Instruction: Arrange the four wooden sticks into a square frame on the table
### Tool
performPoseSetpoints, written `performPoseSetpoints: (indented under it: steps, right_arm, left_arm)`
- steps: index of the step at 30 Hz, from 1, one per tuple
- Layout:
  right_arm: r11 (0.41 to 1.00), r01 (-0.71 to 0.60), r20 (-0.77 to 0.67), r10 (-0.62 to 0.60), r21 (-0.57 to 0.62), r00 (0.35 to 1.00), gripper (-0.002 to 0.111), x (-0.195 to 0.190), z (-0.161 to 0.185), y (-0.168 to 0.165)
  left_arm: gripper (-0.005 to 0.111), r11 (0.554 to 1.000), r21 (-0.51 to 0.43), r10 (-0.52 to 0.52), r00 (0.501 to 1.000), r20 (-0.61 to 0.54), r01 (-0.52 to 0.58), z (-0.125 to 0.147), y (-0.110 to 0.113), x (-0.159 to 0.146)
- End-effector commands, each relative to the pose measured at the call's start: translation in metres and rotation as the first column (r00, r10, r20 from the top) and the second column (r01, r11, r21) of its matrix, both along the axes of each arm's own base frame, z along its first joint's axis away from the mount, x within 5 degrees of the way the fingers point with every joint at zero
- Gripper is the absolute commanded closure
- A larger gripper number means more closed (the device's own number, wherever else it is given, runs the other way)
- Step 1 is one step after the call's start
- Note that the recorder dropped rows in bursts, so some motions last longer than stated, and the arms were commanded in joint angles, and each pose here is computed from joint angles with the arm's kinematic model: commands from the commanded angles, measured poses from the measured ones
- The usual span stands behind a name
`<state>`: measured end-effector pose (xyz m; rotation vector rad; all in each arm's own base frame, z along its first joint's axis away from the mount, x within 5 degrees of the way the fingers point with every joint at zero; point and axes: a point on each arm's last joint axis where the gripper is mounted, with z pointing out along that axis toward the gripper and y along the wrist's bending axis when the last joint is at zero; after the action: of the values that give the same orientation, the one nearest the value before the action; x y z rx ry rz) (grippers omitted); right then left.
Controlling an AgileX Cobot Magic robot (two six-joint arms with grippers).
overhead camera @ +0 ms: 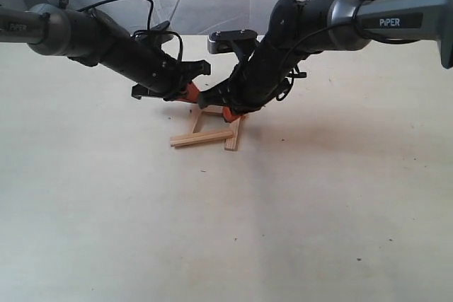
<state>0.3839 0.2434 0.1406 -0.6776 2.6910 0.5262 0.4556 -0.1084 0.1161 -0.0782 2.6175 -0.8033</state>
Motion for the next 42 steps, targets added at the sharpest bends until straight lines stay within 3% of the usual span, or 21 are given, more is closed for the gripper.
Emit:
performPoseSetpoints:
  steps: [1,17,26,31,42]
  right_arm:
    - [0.999,0.025,0.056,-0.027,0.021,0.998,0.109,0.005,0.001,0.001]
    - [0.998,0.046,0.004,-0.046,0.034,0.999,0.109,0.004,-0.012,0.003]
    - [0.998,0.055,0.027,-0.056,0.035,0.998,0.109,0.007,-0.015,0.003]
    - [0.999,0.049,-0.048,-0.048,0.014,0.998,0.109,0.003,-0.034,0.003]
    - [1.0,0.023,-0.104,-0.022,0.006,0.994,0.109,-0.003,-0.032,0.003]
  left_arm:
    - [0.107,1.0,0.015,0.008,1.0,0.017,-0.008,0.001,0.002,0.003]
    - [0.107,1.0,0.016,0.007,1.0,-0.012,-0.006,-0.014,0.001,0.002]
    - [0.107,1.0,-0.004,-0.017,0.995,-0.102,0.017,-0.039,-0.002,-0.004]
    - [0.107,1.0,-0.005,-0.017,0.994,-0.105,0.017,-0.04,-0.002,-0.004]
    - [0.107,1.0,-0.002,-0.017,0.994,-0.107,0.017,-0.04,-0.001,-0.004]
